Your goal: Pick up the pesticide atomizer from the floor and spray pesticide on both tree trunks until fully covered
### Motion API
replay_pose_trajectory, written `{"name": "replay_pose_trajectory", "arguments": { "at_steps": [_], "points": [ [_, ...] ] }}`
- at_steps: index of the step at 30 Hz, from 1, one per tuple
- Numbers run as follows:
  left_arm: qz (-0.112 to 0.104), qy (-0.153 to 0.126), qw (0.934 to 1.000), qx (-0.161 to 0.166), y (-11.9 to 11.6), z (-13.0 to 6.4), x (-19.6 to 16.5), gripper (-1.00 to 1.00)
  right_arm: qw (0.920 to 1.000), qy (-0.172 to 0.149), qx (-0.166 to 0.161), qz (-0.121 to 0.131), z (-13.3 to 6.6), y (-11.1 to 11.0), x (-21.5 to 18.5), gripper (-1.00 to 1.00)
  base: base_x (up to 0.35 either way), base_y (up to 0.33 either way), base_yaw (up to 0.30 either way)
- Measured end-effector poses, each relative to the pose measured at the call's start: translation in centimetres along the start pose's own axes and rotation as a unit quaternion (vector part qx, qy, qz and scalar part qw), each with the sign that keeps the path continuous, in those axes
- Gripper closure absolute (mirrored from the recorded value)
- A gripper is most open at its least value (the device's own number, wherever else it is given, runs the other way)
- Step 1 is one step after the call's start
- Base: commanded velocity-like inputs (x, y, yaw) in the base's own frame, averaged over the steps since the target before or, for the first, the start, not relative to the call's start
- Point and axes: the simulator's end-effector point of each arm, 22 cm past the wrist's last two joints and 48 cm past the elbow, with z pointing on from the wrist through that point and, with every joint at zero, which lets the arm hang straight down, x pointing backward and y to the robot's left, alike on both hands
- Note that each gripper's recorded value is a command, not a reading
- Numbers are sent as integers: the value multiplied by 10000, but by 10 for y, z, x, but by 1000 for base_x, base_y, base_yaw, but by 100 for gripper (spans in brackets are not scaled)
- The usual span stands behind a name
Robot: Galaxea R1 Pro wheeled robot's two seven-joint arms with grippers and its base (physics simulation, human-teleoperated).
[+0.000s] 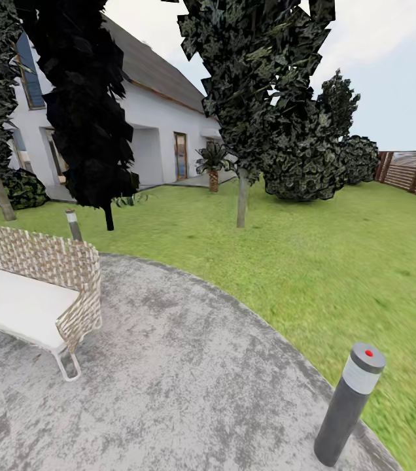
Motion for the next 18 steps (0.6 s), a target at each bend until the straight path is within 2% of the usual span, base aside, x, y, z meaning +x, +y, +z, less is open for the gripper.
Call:
{"name": "replay_pose_trajectory", "arguments": {
  "at_steps": [5, 15, 18],
  "points": [
    [-2, -6, 10000, 4, -1, 0, 0, -100, 9999, -129, -104, -30, 0, 19, -13, -100, 0, 0, 0],
    [-58, -57, 10000, -19, 0, 0, -5, -100, 9998, -154, -91, -29, 0, 16, -15, -100, 0, 0, 0],
    [-54, -239, 9997, -68, 4, 0, -20, -100, 9996, -266, -57, -23, -1, 11, -24, -100, 0, 0, 0]
  ]
}}
